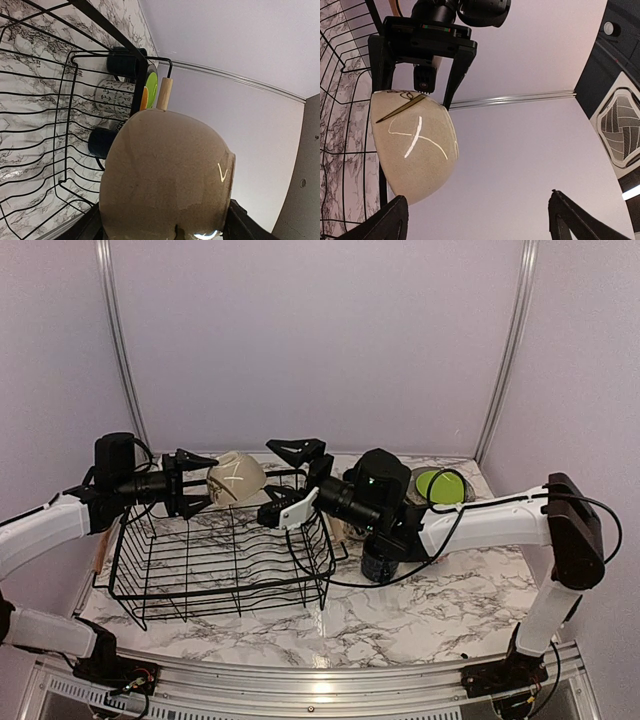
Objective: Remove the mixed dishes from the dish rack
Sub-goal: Pass from the left arm to the right
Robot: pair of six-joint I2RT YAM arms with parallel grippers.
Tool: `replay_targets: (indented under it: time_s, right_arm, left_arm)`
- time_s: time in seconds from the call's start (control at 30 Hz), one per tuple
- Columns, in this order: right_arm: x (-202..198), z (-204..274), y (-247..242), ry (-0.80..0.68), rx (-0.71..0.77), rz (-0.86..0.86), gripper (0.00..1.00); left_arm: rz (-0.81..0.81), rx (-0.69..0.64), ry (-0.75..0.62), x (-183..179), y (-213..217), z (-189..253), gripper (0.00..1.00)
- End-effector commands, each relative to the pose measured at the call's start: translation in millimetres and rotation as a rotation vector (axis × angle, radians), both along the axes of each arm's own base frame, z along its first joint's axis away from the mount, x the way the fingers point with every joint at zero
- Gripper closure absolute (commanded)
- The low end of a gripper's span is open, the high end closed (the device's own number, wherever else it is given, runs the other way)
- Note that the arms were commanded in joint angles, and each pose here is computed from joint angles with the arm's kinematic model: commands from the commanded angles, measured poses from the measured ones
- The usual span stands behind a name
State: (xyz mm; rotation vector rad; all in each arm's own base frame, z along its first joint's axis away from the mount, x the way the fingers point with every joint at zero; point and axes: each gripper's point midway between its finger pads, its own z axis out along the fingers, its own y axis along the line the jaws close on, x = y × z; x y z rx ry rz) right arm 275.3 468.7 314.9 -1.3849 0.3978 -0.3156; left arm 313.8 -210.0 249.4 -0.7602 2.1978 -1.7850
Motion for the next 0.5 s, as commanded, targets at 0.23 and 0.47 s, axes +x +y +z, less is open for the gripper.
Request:
replay_targets:
  time_s: [0.23,0.47]
  right_arm:
    - [-12,4,10,-0.063,0.038,0.04,0.09]
    - [-9,9,31,-0.151,0.125,0.041,0.12]
  left_arm:
    - [-0.016,-0.138,-0.185,-10,-1,77,0.53]
    - [-0.025,-0.162,-0.185,-16,-1,81,0.53]
